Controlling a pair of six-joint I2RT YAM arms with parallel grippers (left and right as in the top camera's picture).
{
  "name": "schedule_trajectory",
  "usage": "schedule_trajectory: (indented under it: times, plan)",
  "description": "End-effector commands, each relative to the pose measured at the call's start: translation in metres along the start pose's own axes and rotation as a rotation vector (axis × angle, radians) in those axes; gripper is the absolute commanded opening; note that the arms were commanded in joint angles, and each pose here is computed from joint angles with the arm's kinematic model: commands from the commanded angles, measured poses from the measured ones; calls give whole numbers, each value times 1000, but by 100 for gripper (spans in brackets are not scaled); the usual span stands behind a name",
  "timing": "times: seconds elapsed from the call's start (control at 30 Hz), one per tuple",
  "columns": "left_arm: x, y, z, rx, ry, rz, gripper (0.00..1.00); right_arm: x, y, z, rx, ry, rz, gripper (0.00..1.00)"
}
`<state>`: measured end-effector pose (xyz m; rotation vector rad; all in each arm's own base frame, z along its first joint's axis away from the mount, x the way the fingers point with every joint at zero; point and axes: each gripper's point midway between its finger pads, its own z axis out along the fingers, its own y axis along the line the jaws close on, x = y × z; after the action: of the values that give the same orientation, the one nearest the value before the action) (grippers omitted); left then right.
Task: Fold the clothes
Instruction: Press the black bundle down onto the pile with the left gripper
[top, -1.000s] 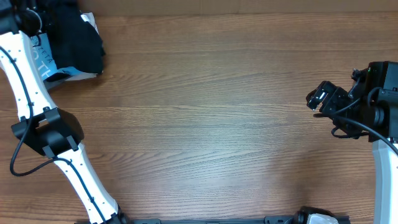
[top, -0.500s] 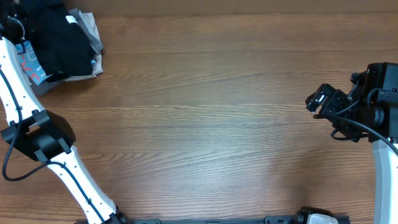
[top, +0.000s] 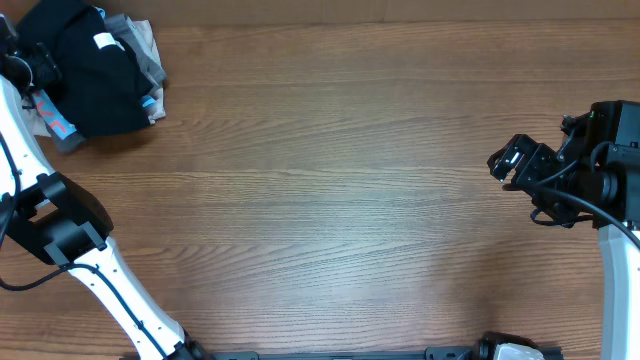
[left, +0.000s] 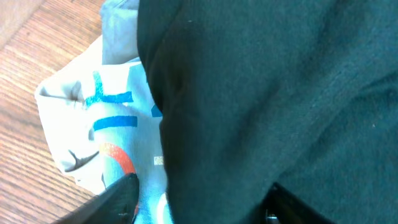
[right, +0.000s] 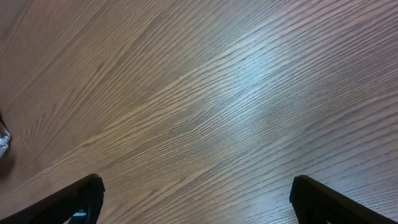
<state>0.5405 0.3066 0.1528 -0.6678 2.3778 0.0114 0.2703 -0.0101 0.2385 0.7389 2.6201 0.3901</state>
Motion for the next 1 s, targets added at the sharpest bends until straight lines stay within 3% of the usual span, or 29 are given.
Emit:
schedule_trajectory:
  times: [0.0, 0.1, 0.27, 0.57, 0.63, 0.83, 0.97]
  plan:
    - [-21, 11, -37, -78, -70, -66, 53, -5, 4, -6, -15, -20, -7, 100]
    - [-35, 19, -64, -150, -126, -118, 58, -5, 4, -6, -16, -21, -7, 100]
    - [-56, 9, -104, -128, -210, -160, 64, -5, 4, -6, -15, -20, -14, 100]
    - [-62, -28, -90, 12, -224, -199, 64, -5, 4, -6, -15, -20, -14, 100]
    - [-61, -35, -80, 21, -223, -188, 59, -5, 4, -6, -16, -20, -14, 100]
    - [-51, -47, -29, 38, -198, -168, 33, -5, 5, -6, -19, -18, -13, 100]
    - [-35, -42, 16, 22, -161, -156, 32, -3, 10, -6, -47, -6, -14, 100]
